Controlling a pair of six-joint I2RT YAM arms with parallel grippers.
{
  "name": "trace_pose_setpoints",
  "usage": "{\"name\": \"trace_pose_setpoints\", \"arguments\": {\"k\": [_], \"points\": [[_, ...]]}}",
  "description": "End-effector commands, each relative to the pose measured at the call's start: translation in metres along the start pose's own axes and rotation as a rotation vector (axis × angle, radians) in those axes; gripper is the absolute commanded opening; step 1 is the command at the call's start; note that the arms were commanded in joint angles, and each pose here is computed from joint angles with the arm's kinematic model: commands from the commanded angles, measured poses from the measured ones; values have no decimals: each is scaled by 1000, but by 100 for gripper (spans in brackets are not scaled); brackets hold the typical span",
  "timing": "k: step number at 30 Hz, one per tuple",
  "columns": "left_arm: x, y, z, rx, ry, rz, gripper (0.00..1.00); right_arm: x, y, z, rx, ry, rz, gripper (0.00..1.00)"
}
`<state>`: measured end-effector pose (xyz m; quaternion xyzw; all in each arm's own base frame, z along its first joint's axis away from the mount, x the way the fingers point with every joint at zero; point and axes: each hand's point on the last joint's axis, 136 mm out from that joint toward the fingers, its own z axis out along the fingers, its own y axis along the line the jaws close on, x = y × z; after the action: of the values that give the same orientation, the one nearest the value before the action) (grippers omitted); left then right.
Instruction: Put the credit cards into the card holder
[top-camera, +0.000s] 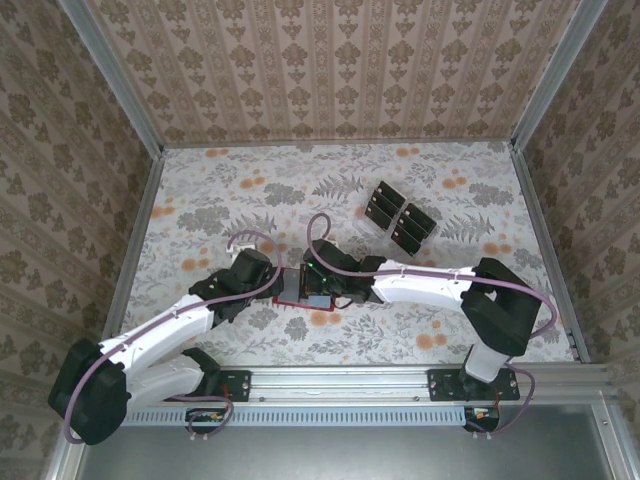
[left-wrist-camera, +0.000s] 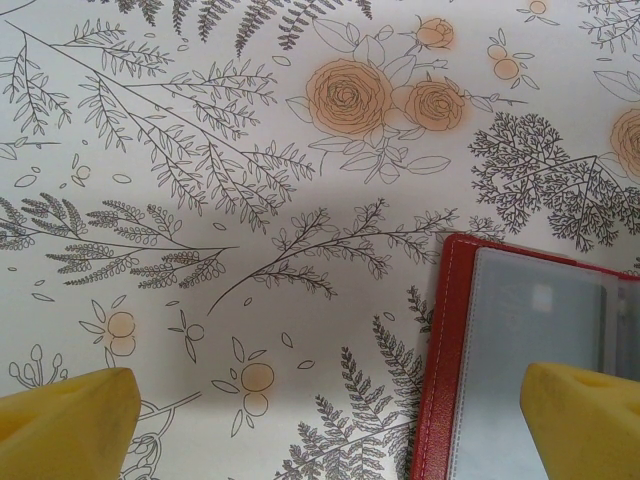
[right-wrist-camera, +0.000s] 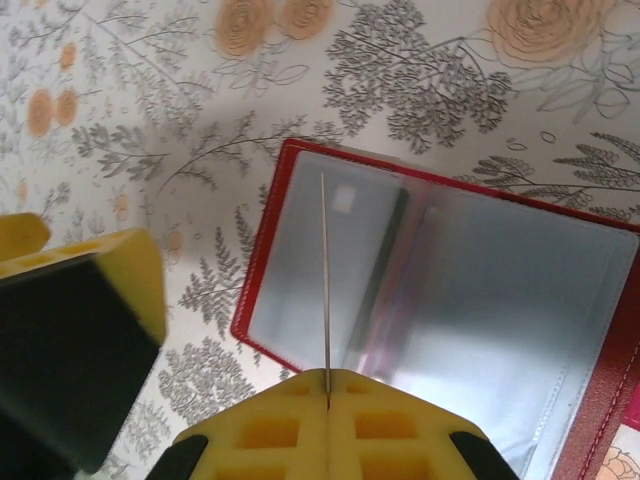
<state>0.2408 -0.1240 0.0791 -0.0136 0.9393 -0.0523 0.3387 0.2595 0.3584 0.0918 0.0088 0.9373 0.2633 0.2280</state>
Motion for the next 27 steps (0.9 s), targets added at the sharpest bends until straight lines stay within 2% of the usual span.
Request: {"name": "trace_pose_setpoints", "arguments": {"k": [1, 9, 16, 27], "points": [[-7, 1, -2, -9, -24, -29, 100, 0, -6, 7, 17, -45, 65, 0], [-6, 1, -1, -3, -21, -29, 100, 13, -28, 11, 75, -28, 63, 0], [-6, 0, -1, 1, -17, -29, 100, 27, -47, 17, 123, 37, 24, 0], [-1, -3, -1, 19, -1, -21, 100, 11, -72, 2, 164, 134, -119, 0]]}}
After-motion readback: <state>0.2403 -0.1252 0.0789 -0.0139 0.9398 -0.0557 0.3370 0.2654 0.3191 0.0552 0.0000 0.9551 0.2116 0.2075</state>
